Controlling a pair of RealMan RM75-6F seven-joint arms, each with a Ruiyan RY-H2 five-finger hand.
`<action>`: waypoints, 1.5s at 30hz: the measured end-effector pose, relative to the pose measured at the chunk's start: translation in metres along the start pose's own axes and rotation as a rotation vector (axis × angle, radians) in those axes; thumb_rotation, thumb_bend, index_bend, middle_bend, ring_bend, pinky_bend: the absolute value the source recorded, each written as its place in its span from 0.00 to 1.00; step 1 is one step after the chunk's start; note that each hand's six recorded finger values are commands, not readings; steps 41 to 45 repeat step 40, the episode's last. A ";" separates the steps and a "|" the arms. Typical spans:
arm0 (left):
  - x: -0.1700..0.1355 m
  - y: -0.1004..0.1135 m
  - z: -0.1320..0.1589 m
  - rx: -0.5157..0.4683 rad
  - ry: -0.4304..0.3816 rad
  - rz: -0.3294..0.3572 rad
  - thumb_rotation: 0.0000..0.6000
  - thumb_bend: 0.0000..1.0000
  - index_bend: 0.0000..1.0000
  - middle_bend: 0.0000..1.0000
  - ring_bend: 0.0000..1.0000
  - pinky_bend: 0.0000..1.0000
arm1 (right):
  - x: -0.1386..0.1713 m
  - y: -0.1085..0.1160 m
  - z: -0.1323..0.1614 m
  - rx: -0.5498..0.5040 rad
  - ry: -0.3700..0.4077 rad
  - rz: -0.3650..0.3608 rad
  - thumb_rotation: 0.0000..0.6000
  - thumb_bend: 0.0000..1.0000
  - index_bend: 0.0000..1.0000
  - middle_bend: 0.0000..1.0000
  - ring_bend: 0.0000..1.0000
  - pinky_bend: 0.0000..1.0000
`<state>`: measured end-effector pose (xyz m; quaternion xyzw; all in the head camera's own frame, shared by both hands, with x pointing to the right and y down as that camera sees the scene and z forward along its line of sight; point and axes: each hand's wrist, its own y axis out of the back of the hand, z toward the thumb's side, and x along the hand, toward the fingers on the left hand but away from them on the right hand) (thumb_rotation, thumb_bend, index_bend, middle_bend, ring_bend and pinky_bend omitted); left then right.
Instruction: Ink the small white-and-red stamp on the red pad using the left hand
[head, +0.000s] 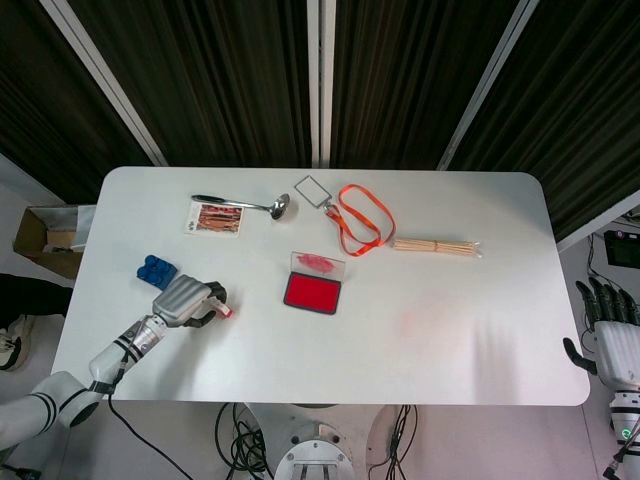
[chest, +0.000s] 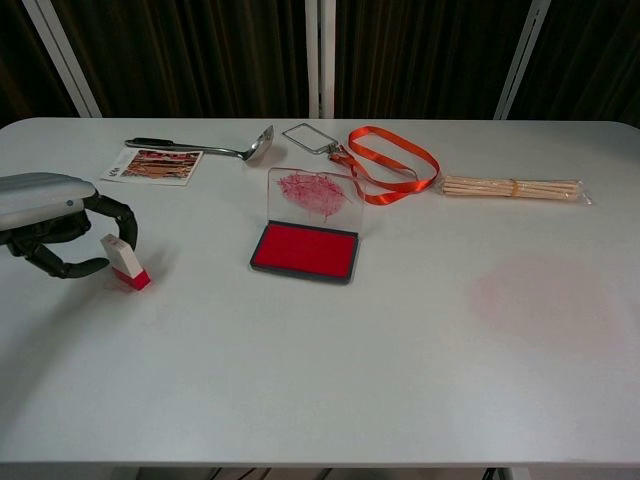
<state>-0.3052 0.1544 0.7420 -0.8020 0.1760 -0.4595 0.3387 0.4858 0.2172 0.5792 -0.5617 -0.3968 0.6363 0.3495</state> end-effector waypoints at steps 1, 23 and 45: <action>0.000 0.001 0.001 0.000 -0.002 0.003 1.00 0.41 0.41 0.38 0.88 0.96 | 0.000 0.000 0.000 0.000 0.000 0.000 1.00 0.23 0.00 0.00 0.00 0.00; -0.106 0.096 -0.015 0.085 0.178 0.374 0.00 0.05 0.06 0.03 0.05 0.17 | -0.001 0.001 -0.002 -0.027 0.000 -0.007 1.00 0.23 0.00 0.00 0.00 0.00; -0.246 0.075 -0.054 0.068 0.487 0.431 0.00 0.06 0.05 0.04 0.05 0.17 | 0.006 0.002 0.006 -0.033 0.035 -0.042 1.00 0.23 0.00 0.00 0.00 0.00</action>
